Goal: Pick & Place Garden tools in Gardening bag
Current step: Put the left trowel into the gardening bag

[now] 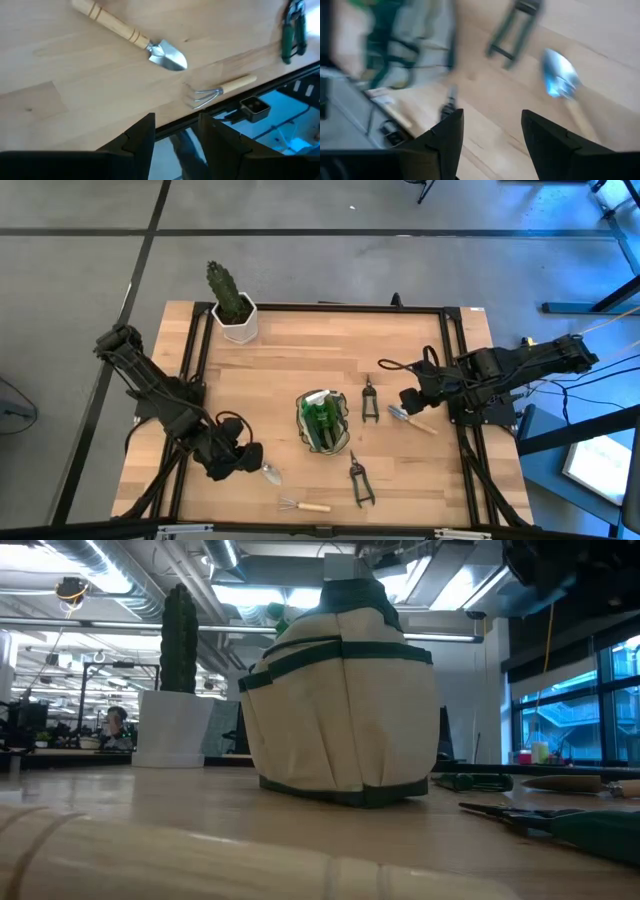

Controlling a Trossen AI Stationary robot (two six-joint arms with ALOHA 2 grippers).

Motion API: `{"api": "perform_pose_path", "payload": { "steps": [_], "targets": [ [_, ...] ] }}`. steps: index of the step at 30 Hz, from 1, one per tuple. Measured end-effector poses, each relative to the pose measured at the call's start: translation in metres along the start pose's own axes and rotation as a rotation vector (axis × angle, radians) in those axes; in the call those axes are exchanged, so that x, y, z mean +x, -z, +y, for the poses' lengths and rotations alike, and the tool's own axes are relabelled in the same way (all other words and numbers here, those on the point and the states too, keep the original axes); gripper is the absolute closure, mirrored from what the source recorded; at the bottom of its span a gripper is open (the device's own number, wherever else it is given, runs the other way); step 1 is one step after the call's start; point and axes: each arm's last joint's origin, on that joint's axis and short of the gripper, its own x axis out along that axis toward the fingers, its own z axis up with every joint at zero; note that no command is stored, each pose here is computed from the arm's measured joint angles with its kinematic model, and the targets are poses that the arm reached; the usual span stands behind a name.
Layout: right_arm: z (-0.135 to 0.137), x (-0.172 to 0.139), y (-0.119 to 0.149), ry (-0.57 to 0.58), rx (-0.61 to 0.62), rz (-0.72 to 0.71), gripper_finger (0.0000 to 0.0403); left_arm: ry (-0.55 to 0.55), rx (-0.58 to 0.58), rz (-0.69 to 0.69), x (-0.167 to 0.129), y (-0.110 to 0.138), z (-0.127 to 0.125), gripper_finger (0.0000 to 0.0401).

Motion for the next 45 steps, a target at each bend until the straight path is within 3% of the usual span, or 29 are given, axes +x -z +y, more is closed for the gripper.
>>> {"api": "perform_pose_path", "payload": {
  "steps": [6, 15, 19, 24, 27, 31, 34, 45],
  "targets": [
    [-0.003, 0.003, 0.006, 0.064, -0.026, 0.029, 0.0200, -0.016, 0.047, 0.021, 0.000, 0.001, 0.001, 0.0249],
    [-0.003, 0.003, 0.005, 0.073, 0.017, -0.024, 0.0201, -0.118, -0.149, -0.044, 0.005, -0.021, -0.001, 0.0249],
    [-0.003, 0.003, 0.005, 0.074, 0.019, -0.033, 0.0201, -0.065, -0.150, -0.077, 0.012, -0.030, -0.012, 0.0249],
    [-0.003, 0.003, 0.005, 0.077, 0.018, -0.033, 0.0201, -0.149, -0.157, -0.040, 0.023, -0.036, -0.012, 0.0249],
    [-0.003, 0.003, 0.005, 0.079, 0.016, -0.033, 0.0201, -0.163, -0.177, 0.008, 0.039, -0.036, -0.006, 0.0249],
    [-0.004, 0.003, 0.005, 0.088, 0.010, -0.031, 0.0201, -0.051, -0.208, 0.048, 0.061, -0.037, 0.001, 0.0249],
    [-0.005, 0.003, 0.005, 0.092, 0.006, -0.031, 0.0201, -0.025, -0.232, 0.060, 0.071, -0.040, 0.008, 0.0249],
    [-0.005, 0.003, 0.005, 0.093, -0.011, -0.038, 0.0201, -0.164, -0.251, 0.051, 0.075, -0.046, 0.024, 0.0249]
  ]
}}
